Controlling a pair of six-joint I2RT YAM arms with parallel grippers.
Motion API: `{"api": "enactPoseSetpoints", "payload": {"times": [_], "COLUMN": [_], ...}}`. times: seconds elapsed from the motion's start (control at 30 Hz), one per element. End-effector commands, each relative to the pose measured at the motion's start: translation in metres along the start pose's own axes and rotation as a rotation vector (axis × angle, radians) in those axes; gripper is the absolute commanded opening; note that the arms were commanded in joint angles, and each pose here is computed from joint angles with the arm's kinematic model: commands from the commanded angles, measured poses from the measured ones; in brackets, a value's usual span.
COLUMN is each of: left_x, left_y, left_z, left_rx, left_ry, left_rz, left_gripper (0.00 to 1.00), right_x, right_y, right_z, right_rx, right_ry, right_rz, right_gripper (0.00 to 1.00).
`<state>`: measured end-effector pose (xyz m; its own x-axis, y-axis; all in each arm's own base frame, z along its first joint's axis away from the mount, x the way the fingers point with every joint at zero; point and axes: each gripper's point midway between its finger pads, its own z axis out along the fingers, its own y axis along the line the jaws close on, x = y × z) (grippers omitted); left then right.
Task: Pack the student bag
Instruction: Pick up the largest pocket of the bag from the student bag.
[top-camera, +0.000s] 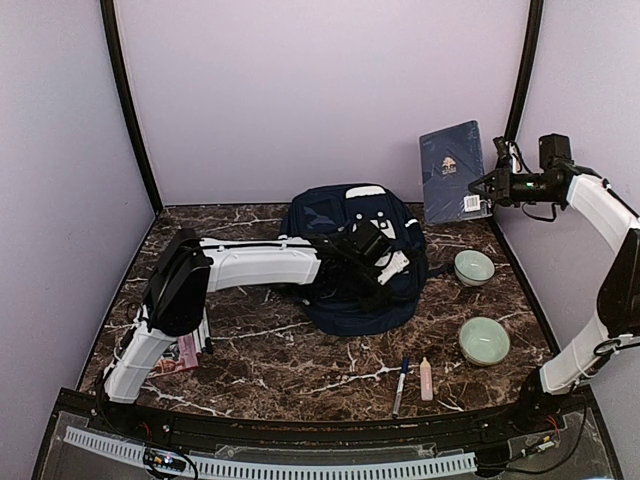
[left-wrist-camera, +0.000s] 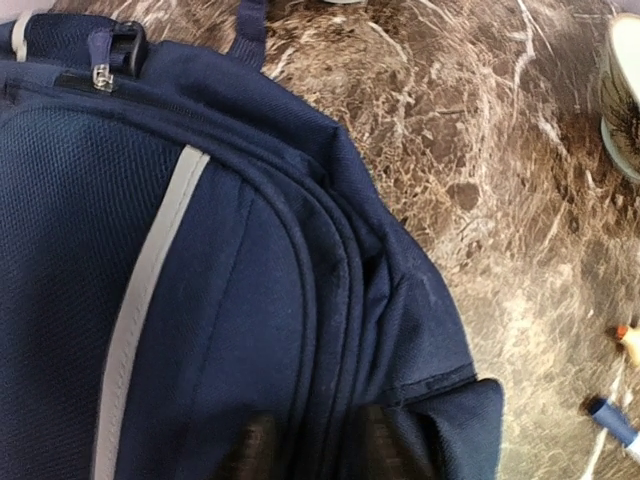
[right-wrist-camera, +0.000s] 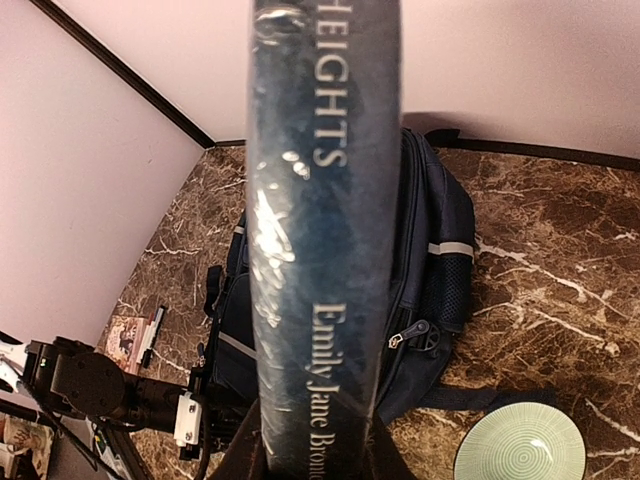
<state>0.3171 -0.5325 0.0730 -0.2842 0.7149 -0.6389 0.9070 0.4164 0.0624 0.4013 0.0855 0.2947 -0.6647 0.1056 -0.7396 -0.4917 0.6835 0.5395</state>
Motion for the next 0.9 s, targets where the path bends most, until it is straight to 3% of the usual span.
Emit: {"api": "enactPoseSetpoints", "payload": {"times": [0.0, 0.07, 0.13, 0.23, 0.27, 0.3, 0.37, 0.53, 0.8, 0.87], "left_x": [0.002, 0.005, 0.009, 0.012, 0.014, 0.015, 0.017, 0.013, 0.048, 0.068], "left_y": [-0.012, -0.006, 0.003, 0.010, 0.012, 0.012, 0.017, 0.039, 0.064, 0.075], "left_z": [0.001, 0.004, 0.007, 0.008, 0.009, 0.009, 0.009, -0.009, -0.047, -0.062], "left_rx": [0.012, -0.022, -0.074, -0.112, -0.121, -0.124, -0.143, -0.194, -0.238, -0.331], "left_ry": [0.019, 0.031, 0.050, 0.069, 0.075, 0.080, 0.087, 0.077, 0.100, 0.129], "left_rz": [0.081, 0.074, 0.064, 0.064, 0.062, 0.062, 0.052, -0.036, -0.277, -0.382], "left_gripper": [0.08, 0.15, 0.33, 0.37, 0.35, 0.25, 0.14, 0.01, 0.00, 0.00], "right_x": [-0.033, -0.032, -0.030, -0.029, -0.029, -0.029, -0.027, -0.014, 0.021, 0.021], "right_y": [0.031, 0.031, 0.029, 0.028, 0.028, 0.027, 0.027, 0.020, 0.004, 0.008], "right_z": [-0.015, -0.014, -0.013, -0.012, -0.012, -0.011, -0.011, -0.006, 0.029, 0.037], "right_rx": [-0.074, -0.074, -0.075, -0.079, -0.079, -0.078, -0.078, -0.072, -0.059, -0.063], "right_ry": [-0.114, -0.113, -0.110, -0.109, -0.109, -0.108, -0.105, -0.077, 0.039, 0.048], "right_rz": [-0.156, -0.151, -0.144, -0.138, -0.138, -0.134, -0.130, -0.101, -0.058, -0.078], "right_gripper": [0.00, 0.00, 0.00, 0.00, 0.00, 0.00, 0.00, 0.00, 0.00, 0.00]}}
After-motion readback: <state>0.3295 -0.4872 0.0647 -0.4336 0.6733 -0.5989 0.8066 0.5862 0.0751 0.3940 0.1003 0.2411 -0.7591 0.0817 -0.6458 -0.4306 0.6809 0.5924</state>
